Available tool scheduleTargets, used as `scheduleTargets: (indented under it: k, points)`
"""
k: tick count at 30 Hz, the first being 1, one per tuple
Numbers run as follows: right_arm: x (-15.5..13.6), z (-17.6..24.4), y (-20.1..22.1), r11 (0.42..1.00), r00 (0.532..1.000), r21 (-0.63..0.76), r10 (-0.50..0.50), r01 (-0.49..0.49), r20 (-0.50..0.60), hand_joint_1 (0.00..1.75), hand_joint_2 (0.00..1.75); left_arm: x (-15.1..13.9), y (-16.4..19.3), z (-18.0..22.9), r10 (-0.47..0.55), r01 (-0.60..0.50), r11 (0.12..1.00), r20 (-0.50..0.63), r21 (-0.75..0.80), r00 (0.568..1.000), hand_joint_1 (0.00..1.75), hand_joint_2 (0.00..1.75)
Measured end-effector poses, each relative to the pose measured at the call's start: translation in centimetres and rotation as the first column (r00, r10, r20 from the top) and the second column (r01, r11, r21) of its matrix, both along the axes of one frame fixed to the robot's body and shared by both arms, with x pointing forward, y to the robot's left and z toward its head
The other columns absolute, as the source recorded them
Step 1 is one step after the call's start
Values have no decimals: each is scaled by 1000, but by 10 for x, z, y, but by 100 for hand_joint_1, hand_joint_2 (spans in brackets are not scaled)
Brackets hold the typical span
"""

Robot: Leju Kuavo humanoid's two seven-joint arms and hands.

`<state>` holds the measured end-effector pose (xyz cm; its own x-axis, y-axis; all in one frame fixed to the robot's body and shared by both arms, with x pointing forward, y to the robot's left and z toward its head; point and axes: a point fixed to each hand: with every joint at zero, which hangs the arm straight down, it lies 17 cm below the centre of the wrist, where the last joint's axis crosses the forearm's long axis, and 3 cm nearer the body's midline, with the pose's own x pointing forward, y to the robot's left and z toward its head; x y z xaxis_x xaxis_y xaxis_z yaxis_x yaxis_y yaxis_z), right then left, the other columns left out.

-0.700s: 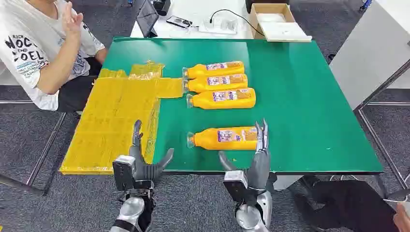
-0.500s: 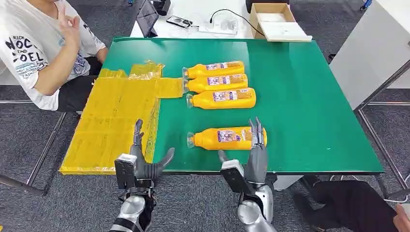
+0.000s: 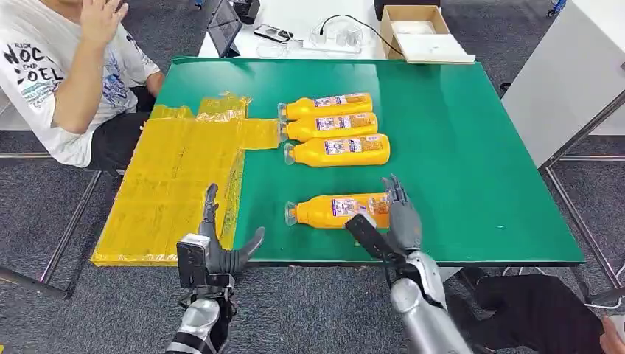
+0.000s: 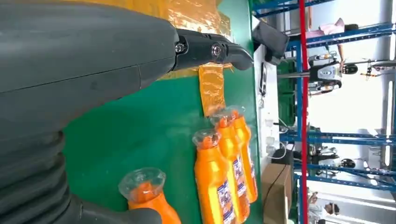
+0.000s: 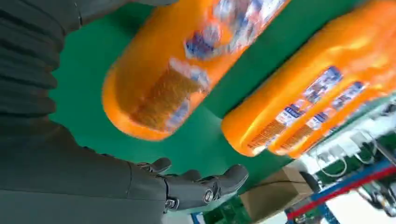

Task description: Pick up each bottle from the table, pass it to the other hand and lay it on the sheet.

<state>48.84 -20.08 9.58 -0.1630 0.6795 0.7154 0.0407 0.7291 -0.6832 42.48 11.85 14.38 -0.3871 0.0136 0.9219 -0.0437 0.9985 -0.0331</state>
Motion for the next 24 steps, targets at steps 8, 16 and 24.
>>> scheduleTargets:
  k: [8,16,24]
  points:
    - [54,19,-5,992,997,-106,58,-63,-49,0,175,0,-3,-8,-24,24,1000,-21,7,999,0,175]
    - [73,21,27,968,975,-149,183,-201,-125,0,175,1,-2,-16,-25,25,1000,-40,12,999,0,175]
    - [72,9,43,949,943,-119,264,-292,-203,0,175,2,-1,-21,-25,25,1000,-54,14,998,0,175]
